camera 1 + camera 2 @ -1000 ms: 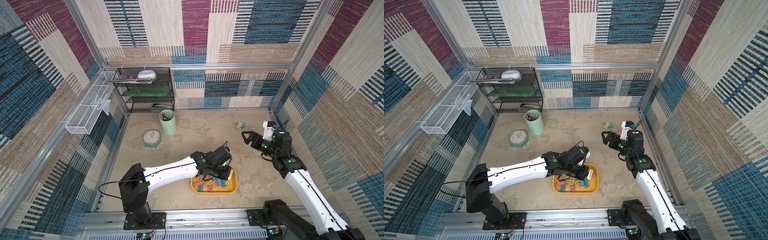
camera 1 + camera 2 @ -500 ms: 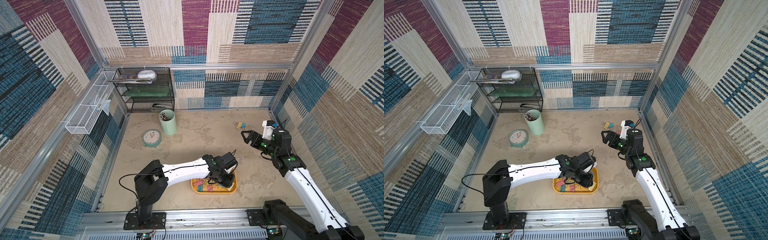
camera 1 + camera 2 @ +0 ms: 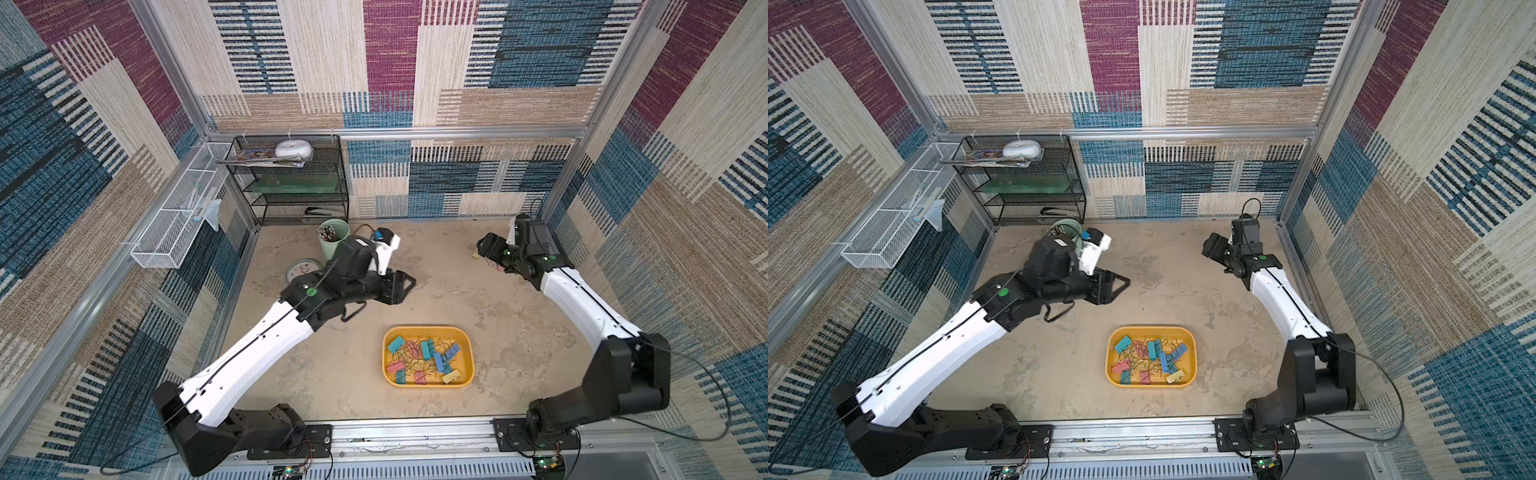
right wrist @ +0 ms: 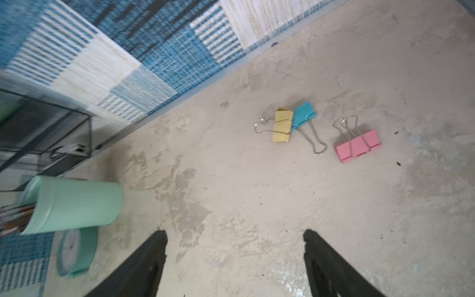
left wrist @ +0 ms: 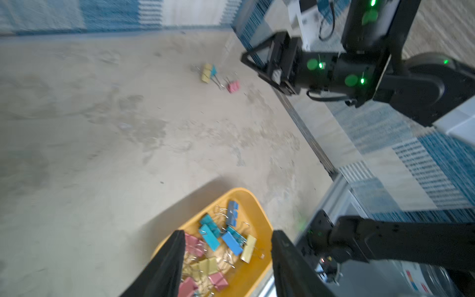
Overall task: Put the binder clips in the storage box
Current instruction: Pick up the binder clip at the center of the board.
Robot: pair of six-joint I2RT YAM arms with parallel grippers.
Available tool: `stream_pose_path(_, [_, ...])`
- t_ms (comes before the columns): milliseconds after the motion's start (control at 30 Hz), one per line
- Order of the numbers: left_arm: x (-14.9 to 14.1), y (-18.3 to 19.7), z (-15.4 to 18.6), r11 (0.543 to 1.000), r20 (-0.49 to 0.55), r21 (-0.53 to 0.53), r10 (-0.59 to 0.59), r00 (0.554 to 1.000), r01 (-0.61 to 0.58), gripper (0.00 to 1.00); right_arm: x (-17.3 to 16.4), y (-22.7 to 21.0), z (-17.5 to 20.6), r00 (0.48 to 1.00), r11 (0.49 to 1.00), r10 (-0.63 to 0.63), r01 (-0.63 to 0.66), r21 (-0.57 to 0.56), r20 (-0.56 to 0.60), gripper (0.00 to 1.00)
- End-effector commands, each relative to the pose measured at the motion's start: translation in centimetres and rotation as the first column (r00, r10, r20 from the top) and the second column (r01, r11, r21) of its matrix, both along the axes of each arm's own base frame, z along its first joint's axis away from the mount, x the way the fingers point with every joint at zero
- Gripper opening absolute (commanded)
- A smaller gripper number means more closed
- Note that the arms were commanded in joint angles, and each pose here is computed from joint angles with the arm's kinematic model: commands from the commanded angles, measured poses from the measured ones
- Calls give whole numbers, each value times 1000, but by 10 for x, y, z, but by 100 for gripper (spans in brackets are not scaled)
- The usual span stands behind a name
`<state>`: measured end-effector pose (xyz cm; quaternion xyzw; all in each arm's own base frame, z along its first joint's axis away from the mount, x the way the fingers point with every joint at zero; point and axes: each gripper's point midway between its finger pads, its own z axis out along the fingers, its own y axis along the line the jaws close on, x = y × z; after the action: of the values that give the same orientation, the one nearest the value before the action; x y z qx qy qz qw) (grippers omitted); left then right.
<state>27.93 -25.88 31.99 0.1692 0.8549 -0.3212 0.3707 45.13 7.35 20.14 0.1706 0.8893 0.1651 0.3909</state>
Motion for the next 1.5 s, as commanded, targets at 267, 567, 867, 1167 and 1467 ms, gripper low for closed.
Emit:
stream_pose_path(267, [11, 31, 5, 953, -19, -280, -124, 992, 114, 100, 81, -9, -84, 975, 956, -143, 90, -280, -172, 65])
stream_pose_path(567, [15, 45, 8, 948, 5, -297, -115, 993, 111, 100, 122, -1, -124, 950, 917, -154, 35, -398, -271, 59])
stream_pose_path(867, [24, 54, 8, 930, -9, -359, -93, 996, 84, 100, 107, -3, -133, 949, 908, -159, 33, -418, -271, 28])
stream_pose_path(1167, [22, 47, 7, 918, -7, -374, -147, 989, 134, 99, 85, 5, -110, 965, 925, -101, 1, -380, -243, 0])
stream_pose_path(1467, [18, 36, 1, 926, 26, -346, -150, 988, 150, 99, 14, 54, -29, 984, 968, 147, -163, -188, -96, 0])
